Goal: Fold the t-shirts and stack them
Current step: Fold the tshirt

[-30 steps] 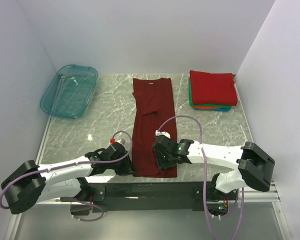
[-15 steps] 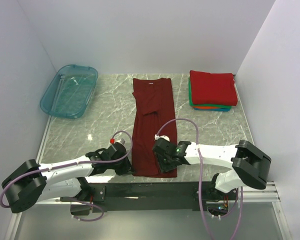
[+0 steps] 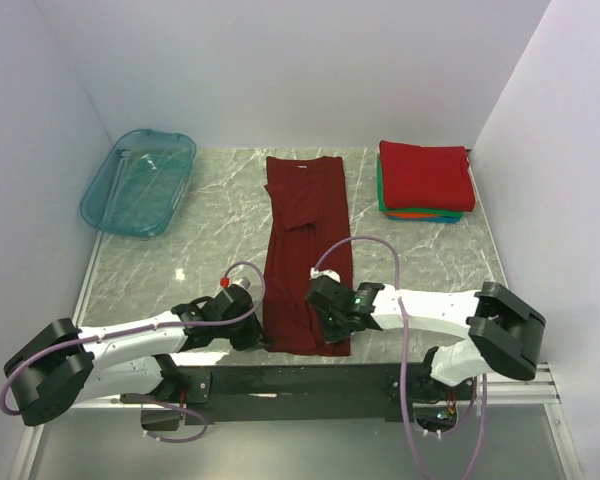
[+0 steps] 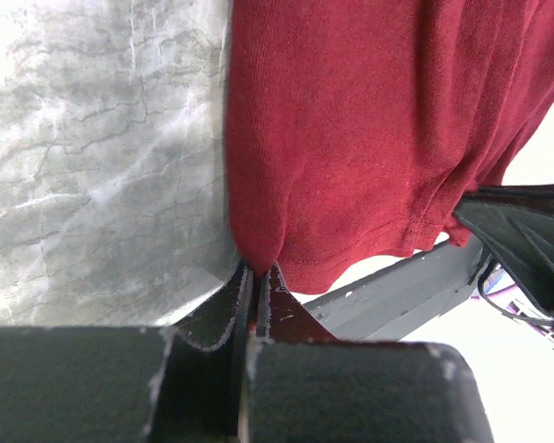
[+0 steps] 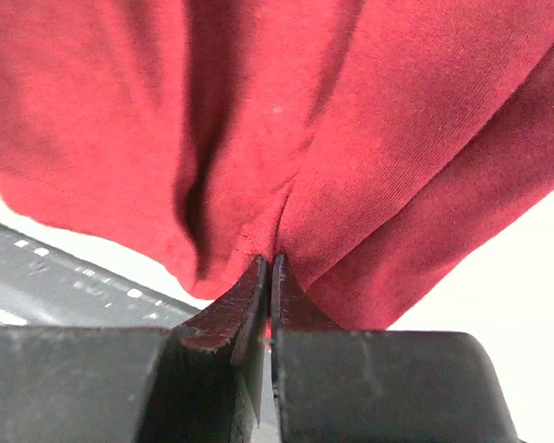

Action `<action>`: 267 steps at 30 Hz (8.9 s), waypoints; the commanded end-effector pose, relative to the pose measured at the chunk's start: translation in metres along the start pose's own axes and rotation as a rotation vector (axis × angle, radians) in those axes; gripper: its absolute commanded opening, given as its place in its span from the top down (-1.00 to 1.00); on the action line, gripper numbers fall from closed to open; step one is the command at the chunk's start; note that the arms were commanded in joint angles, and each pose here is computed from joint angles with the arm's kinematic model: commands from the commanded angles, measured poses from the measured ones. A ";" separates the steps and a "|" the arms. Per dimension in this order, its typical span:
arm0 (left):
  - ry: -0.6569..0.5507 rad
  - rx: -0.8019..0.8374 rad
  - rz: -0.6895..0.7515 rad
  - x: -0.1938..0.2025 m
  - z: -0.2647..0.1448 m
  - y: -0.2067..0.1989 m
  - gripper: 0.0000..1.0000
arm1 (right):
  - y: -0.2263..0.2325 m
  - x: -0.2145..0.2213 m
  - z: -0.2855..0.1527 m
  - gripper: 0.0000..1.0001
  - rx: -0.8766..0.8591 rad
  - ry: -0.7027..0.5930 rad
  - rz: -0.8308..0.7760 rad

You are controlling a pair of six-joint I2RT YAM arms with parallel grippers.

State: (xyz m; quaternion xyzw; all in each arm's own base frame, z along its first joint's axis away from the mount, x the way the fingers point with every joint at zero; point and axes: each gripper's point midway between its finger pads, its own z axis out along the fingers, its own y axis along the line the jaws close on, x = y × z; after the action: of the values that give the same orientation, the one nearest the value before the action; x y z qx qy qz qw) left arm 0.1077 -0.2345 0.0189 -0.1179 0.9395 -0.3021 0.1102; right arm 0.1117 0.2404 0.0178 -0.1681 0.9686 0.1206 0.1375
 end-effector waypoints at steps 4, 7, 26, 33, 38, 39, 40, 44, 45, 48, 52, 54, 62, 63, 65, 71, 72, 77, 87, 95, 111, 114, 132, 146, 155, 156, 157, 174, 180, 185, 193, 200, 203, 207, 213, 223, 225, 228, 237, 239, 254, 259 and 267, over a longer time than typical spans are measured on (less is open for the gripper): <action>-0.003 -0.024 -0.002 0.001 0.002 0.008 0.99 | 0.022 -0.014 -0.030 0.89 -0.113 -0.073 -0.006; -0.005 -0.024 -0.006 0.002 0.001 0.009 0.99 | 0.022 -0.014 -0.036 0.88 -0.132 -0.088 -0.006; 0.007 -0.036 -0.015 0.005 0.000 0.013 0.99 | 0.072 -0.025 -0.038 0.27 -0.359 -0.110 -0.137; 0.008 -0.046 -0.015 0.005 0.000 0.015 0.99 | 0.076 -0.031 -0.044 0.24 -0.360 -0.139 -0.152; 0.006 -0.048 -0.015 0.005 0.000 0.016 0.99 | 0.053 -0.029 -0.053 0.19 -0.278 -0.171 -0.123; 0.005 -0.051 -0.017 0.005 0.000 0.018 0.99 | 0.046 -0.025 -0.053 0.18 -0.261 -0.170 -0.102; 0.006 -0.045 -0.017 0.005 0.000 0.017 0.99 | 0.041 -0.023 -0.060 0.17 -0.253 -0.180 -0.087; 0.006 -0.041 -0.016 0.006 0.000 0.016 0.99 | 0.014 -0.011 -0.063 0.09 -0.178 -0.193 0.016; 0.008 -0.041 -0.016 0.006 -0.001 0.016 0.99 | 0.006 -0.005 -0.060 0.08 -0.156 -0.184 0.046; 0.010 -0.042 -0.013 0.006 -0.001 0.016 0.99 | -0.009 0.006 -0.055 0.07 -0.103 -0.168 0.111; 0.013 -0.040 -0.018 0.007 -0.001 0.017 0.99 | -0.013 0.015 -0.044 0.07 -0.080 -0.134 0.140; 0.013 -0.034 -0.018 0.007 0.000 0.016 0.99 | -0.012 0.018 -0.038 0.07 -0.080 -0.119 0.148; 0.014 -0.032 -0.016 0.008 -0.001 0.017 0.99 | -0.010 0.021 -0.013 0.07 -0.028 -0.063 0.168; 0.013 -0.031 -0.017 0.008 -0.001 0.017 0.99 | -0.010 0.021 -0.012 0.07 -0.024 -0.058 0.169; 0.012 -0.031 -0.017 0.008 0.000 0.017 0.99 | -0.014 0.024 -0.007 0.07 0.003 -0.045 0.180; 0.008 -0.044 -0.017 0.007 -0.001 0.019 0.99 | -0.027 0.036 -0.010 0.34 0.061 -0.016 0.206; 0.007 -0.046 -0.017 0.007 -0.001 0.019 0.99 | -0.027 0.037 -0.013 0.44 0.046 -0.017 0.212; -0.004 -0.066 -0.022 0.005 -0.003 0.023 0.99 | -0.043 0.059 -0.020 0.87 0.064 0.023 0.247; 0.016 -0.062 -0.043 0.012 -0.005 0.030 0.99 | -0.031 0.078 -0.018 0.72 -0.101 0.040 0.265; 0.032 -0.033 -0.055 0.017 -0.007 0.029 0.99 | -0.031 0.066 -0.028 0.53 -0.074 0.009 0.237; 0.033 -0.014 -0.046 0.018 -0.007 0.026 0.99 | 0.056 -0.021 -0.093 0.09 -0.399 -0.286 -0.253; 0.029 -0.014 -0.048 0.018 -0.007 0.028 0.99 | 0.059 -0.017 -0.076 0.09 -0.323 -0.225 -0.337; 0.023 -0.020 -0.058 0.019 -0.008 0.033 0.99 | 0.035 0.007 -0.018 0.81 0.014 -0.047 -0.422; 0.023 -0.008 -0.059 0.019 -0.009 0.032 0.99 | 0.074 -0.003 -0.051 0.93 -0.220 -0.156 -0.340; 0.028 -0.013 -0.059 0.020 -0.008 0.032 0.99 | 0.090 0.003 -0.034 0.13 -0.281 -0.117 -0.392; 0.027 -0.013 -0.060 0.020 -0.008 0.032 0.99 | 0.094 0.002 -0.036 0.07 -0.292 -0.123 -0.394; 0.029 -0.014 -0.062 0.020 -0.008 0.033 0.99 | 0.096 0.000 -0.040 0.05 -0.302 -0.132 -0.393; 0.033 -0.026 -0.062 0.021 -0.008 0.034 0.99 | 0.028 0.043 -0.050 0.09 -0.207 -0.093 -0.186; 0.038 -0.023 -0.066 0.022 -0.007 0.034 0.99 | 0.020 0.043 -0.033 0.13 -0.129 -0.073 -0.199; 0.035 -0.029 -0.076 0.022 -0.008 0.038 0.99 | 0.012 0.043 -0.019 0.16 -0.050 -0.055 -0.203; 0.030 -0.030 -0.085 0.022 -0.009 0.039 0.99 | -0.001 0.040 -0.014 0.35 0.037 -0.057 -0.171; 0.033 -0.037 -0.084 0.022 -0.008 0.040 0.99 | -0.001 0.044 -0.023 0.84 0.012 -0.059 -0.137; 0.034 -0.039 -0.085 0.023 -0.007 0.040 0.99 | -0.001 0.048 -0.027 0.84 -0.009 -0.055 -0.120; 0.033 -0.041 -0.086 0.023 -0.007 0.041 0.99 | -0.003 0.050 -0.030 0.77 -0.019 -0.054 -0.105; 0.031 -0.051 -0.087 0.022 -0.009 0.043 0.99 | -0.016 0.058 -0.028 1.00 0.033 -0.028 -0.088; 0.024 -0.052 -0.099 0.022 -0.010 0.045 0.99 | -0.031 0.078 -0.033 0.98 0.029 0.010 -0.016; 0.028 -0.057 -0.095 0.023 -0.010 0.046 0.99 | -0.025 0.080 -0.034 0.72 -0.012 0.012 -0.020; 0.029 -0.052 -0.090 0.022 -0.011 0.043 0.99 | -0.010 0.078 -0.039 0.35 -0.098 0.007 -0.039; 0.033 -0.042 -0.083 0.022 -0.012 0.040 0.99 | -0.030 0.044 -0.062 -0.07 -0.018 -0.178 0.131; 0.036 -0.045 -0.081 0.023 -0.011 0.040 0.99 | -0.030 0.043 -0.061 -0.11 -0.017 -0.179 0.158; 0.029 -0.047 -0.094 0.023 -0.014 0.043 0.99 | -0.036 0.073 -0.023 0.35 0.053 -0.033 0.300; 0.021 -0.040 -0.096 0.023 -0.016 0.044 0.99 | -0.040 0.090 -0.021 0.89 0.024 0.011 0.326; 0.032 0.005 -0.094 0.024 -0.020 0.034 0.99 | -0.006 0.074 -0.032 1.00 -0.177 -0.035 0.299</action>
State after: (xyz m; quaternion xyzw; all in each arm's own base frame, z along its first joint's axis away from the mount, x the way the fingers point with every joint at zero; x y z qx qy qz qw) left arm 0.0810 -0.2118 0.0179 -0.1561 0.9276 -0.3273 0.0894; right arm 0.0435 0.1896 0.0160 -0.0252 0.9738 0.1867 0.1276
